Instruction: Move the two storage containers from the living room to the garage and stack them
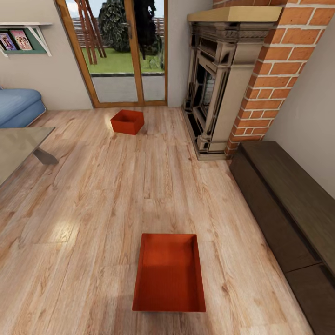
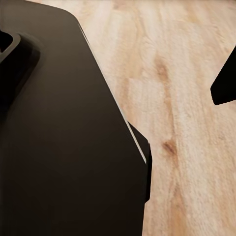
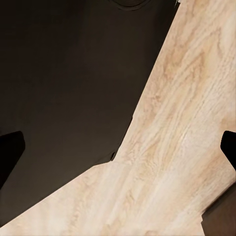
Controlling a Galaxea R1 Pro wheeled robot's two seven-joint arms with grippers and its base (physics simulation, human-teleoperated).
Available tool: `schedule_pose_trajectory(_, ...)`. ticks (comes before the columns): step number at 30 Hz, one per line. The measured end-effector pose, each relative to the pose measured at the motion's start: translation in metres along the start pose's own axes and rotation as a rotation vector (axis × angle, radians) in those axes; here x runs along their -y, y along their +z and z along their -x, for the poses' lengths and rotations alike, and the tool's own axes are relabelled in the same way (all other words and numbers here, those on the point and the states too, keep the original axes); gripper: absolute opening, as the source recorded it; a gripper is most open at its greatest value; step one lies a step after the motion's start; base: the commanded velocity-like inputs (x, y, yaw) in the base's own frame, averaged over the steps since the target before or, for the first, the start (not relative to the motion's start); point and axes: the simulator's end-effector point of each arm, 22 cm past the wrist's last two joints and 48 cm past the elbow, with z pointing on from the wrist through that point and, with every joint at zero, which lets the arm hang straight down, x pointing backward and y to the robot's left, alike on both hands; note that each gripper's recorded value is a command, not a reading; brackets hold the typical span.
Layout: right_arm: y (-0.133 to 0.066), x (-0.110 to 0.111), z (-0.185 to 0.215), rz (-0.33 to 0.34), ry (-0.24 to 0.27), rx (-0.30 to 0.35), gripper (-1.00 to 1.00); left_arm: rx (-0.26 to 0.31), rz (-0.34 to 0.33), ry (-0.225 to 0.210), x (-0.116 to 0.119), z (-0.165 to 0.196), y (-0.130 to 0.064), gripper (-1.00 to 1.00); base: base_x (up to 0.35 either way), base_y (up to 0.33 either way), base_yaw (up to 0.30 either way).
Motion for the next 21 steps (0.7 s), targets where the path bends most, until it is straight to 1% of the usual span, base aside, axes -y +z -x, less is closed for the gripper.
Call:
schedule_pose_trajectory(11,0.000,0.001,0.000,-0.001,0.000,0.000,1.00,0.000,0.000,0.000,0.000,0.000,0.000,1.00,0.000,0.000,0.000)
schedule_pose_trajectory(13,-0.001,-0.011,-0.013,0.021,-0.002,-0.024,1.00,-0.009,0.007,-0.009,-0.010,-0.010,-0.001,1.00,0.000,0.000,0.000)
schedule_pose_trajectory(15,-0.003,-0.015,-0.026,0.035,-0.014,-0.046,1.00,-0.019,0.023,-0.018,-0.021,-0.020,-0.003,1.00,0.000,0.000,0.000)
schedule_pose_trajectory(17,-0.004,-0.021,-0.035,0.049,-0.022,-0.056,1.00,-0.029,0.035,-0.013,-0.030,-0.031,-0.005,1.00,0.000,0.000,0.000)
schedule_pose_trajectory(21,-0.006,-0.030,-0.044,0.055,-0.002,-0.064,1.00,-0.032,0.041,-0.011,-0.035,-0.038,-0.007,1.00,0.000,0.000,0.000)
